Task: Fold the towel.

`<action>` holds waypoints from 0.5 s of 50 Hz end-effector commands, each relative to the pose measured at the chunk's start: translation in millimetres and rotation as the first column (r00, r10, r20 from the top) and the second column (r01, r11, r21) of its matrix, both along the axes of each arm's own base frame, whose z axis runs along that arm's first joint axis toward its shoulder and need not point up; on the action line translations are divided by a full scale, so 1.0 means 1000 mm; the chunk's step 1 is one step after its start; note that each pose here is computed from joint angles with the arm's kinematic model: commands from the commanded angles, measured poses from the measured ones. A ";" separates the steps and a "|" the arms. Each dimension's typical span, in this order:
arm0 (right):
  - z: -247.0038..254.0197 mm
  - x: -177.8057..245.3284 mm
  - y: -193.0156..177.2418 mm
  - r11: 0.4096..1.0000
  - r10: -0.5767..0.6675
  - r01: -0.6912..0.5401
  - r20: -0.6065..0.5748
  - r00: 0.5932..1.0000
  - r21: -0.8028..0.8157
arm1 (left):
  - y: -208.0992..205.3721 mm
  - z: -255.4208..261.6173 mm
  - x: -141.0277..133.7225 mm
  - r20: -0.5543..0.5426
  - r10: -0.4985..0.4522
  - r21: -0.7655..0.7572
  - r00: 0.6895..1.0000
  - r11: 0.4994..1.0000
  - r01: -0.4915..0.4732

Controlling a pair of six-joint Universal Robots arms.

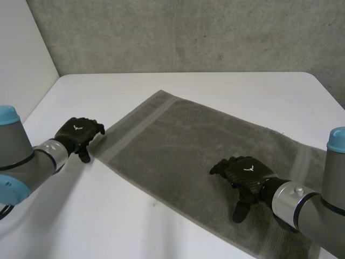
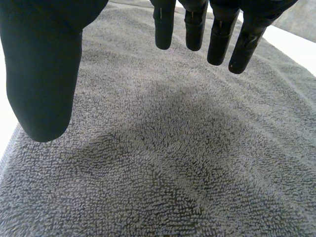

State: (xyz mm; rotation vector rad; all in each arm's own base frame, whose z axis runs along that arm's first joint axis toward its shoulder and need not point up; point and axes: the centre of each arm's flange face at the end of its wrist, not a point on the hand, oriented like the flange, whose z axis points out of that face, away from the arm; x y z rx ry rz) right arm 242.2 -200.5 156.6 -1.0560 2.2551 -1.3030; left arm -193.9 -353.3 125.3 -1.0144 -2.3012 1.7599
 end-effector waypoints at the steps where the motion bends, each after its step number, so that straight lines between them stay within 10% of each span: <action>1: -0.005 0.001 0.001 1.000 0.005 -0.005 -0.005 1.000 0.009 | -0.011 0.001 -0.009 -0.027 -0.050 -0.027 0.998 0.998 0.049; 25: -0.013 0.001 0.002 0.999 0.031 -0.030 -0.043 0.999 0.014 | -0.014 -0.009 -0.016 -0.014 -0.071 0.001 0.997 0.997 0.071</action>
